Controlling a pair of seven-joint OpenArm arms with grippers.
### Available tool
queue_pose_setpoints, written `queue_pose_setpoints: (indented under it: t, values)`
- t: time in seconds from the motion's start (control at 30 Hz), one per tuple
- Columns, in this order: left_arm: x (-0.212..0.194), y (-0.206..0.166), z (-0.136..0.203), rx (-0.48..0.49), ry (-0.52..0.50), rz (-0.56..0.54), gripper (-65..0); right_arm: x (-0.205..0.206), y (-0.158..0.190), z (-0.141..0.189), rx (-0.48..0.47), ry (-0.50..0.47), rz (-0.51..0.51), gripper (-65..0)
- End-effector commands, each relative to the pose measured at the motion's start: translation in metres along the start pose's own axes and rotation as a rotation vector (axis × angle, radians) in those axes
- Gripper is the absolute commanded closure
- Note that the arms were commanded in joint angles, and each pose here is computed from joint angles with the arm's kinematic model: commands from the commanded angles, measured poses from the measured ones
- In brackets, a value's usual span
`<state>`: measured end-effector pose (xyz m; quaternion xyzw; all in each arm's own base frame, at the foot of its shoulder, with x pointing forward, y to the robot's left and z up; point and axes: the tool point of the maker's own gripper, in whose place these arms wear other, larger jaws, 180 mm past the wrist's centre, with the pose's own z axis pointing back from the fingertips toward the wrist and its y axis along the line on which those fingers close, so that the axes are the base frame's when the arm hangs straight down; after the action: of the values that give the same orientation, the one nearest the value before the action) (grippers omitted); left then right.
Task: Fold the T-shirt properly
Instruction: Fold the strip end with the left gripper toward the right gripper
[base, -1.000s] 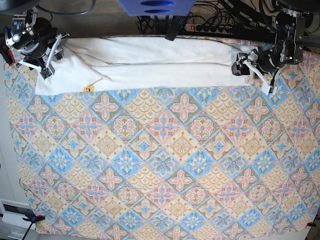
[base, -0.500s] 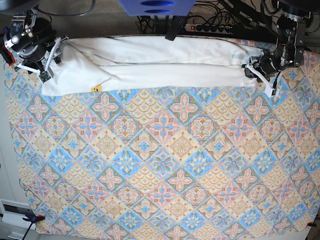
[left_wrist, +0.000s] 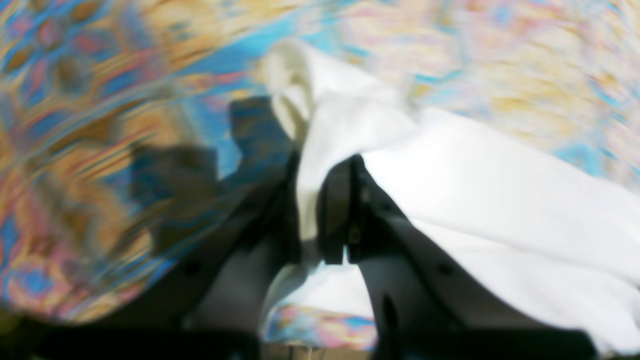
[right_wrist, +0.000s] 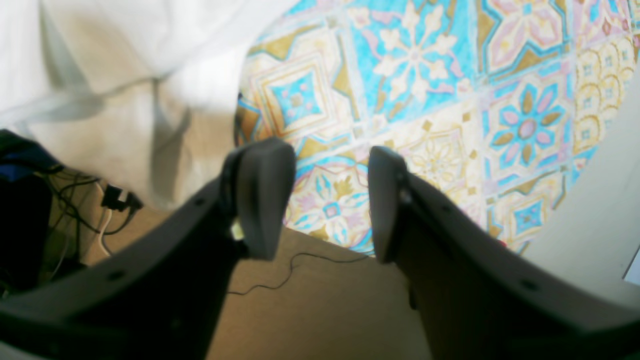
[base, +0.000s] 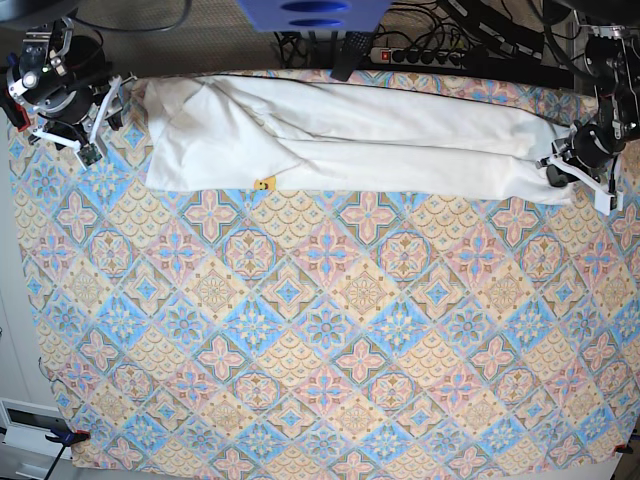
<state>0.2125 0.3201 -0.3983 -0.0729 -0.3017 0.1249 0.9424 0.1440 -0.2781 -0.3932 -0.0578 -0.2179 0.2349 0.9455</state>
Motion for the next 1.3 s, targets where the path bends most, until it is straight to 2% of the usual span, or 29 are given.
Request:
queue_pose_setpoints:
  t: [0.0,0.1,0.33,0.5,0.7,0.8,1.0,1.1,1.27]
  values:
    - [0.013,-0.011,0.010,-0.020,-0.036,-0.049,0.0,0.008,-0.007,0.005,-0.018,-0.026,0.014,-26.8]
    - [0.010,-0.056,0.020,-0.103,-0.067,-0.065,0.0,0.011,-0.009,0.005,-0.023,-0.035,0.014,-26.8]
    - [-0.026,-0.130,0.016,-0.264,0.016,-0.018,0.0,0.011,-0.009,0.005,-0.022,-0.035,0.015,-26.8]
    - [-0.038,-0.176,0.007,-0.370,0.042,-0.003,0.0,0.011,-0.009,0.005,-0.022,-0.035,0.015,-26.8]
    - [-0.045,-0.224,0.002,-0.485,0.070,-0.036,-0.1,0.011,-0.009,0.005,-0.022,-0.035,0.015,-26.8]
    - [-0.049,-0.242,-0.003,-0.521,0.088,-0.040,-0.1,0.011,-0.009,0.005,-0.022,-0.035,0.015,-26.8]
    - [-0.062,-0.261,-0.008,-0.523,0.120,-0.114,-0.8,0.011,-0.009,0.005,-0.022,-0.035,0.015,-27.0]
    - [-0.070,-0.270,-0.003,-0.562,0.140,-0.129,-7.7,0.011,-0.009,0.005,-0.022,-0.034,0.015,-27.1]
    - [-0.069,-0.259,0.013,-0.595,0.155,-0.165,-24.7,0.010,-0.003,0.004,0.005,-0.026,0.040,-27.2]
